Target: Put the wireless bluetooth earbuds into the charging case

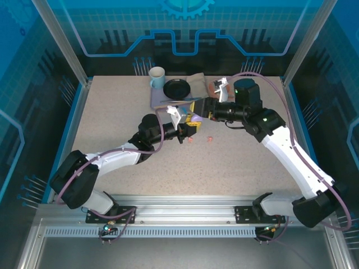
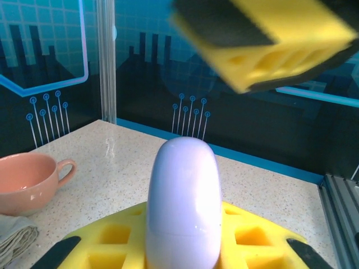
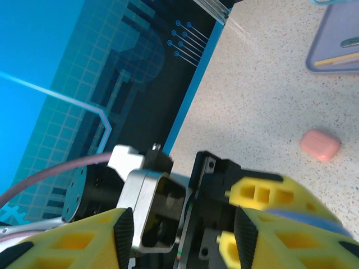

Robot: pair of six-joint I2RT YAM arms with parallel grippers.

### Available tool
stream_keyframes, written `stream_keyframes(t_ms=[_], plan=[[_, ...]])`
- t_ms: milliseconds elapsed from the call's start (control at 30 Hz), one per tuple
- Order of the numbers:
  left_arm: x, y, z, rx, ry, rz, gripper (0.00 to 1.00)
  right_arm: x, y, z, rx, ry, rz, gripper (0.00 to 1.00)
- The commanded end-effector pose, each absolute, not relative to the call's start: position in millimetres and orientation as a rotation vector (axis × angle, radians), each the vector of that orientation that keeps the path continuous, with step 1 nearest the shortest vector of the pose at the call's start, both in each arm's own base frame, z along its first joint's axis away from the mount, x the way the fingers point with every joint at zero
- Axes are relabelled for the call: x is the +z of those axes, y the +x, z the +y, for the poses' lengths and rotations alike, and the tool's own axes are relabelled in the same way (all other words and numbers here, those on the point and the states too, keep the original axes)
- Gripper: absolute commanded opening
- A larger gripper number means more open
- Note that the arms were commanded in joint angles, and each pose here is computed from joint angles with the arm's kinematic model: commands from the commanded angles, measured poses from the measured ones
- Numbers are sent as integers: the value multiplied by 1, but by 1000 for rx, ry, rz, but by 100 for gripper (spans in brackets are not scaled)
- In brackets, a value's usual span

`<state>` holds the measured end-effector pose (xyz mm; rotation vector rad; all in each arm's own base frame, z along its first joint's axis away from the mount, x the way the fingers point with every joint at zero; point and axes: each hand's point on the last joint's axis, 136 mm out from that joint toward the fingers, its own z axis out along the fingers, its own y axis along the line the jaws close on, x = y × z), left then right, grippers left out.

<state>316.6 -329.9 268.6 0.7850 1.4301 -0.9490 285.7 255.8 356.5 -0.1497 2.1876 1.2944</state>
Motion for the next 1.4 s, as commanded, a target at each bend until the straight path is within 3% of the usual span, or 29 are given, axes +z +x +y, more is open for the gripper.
stream_keyframes(t_ms=[0,267,667,1133,1233,1367], plan=[[277,331,-324,-927,703,1438,0,347,287,234,1212,-53,2214,56],[228,357,-278,-867,371,1807,0,278,307,189,930,210,2351,59],[117,360,-141,-664,-464,2239,0,201,317,202,790,234,2510,59],[36,355,-117,-724,-758,2396,0,158,328,247,640,162,2641,59],[28,351,-112,-693,-804,2420,9,153,330,258,612,143,2661,59],[21,341,-99,-604,-892,2441,39,146,335,268,556,127,2689,60]])
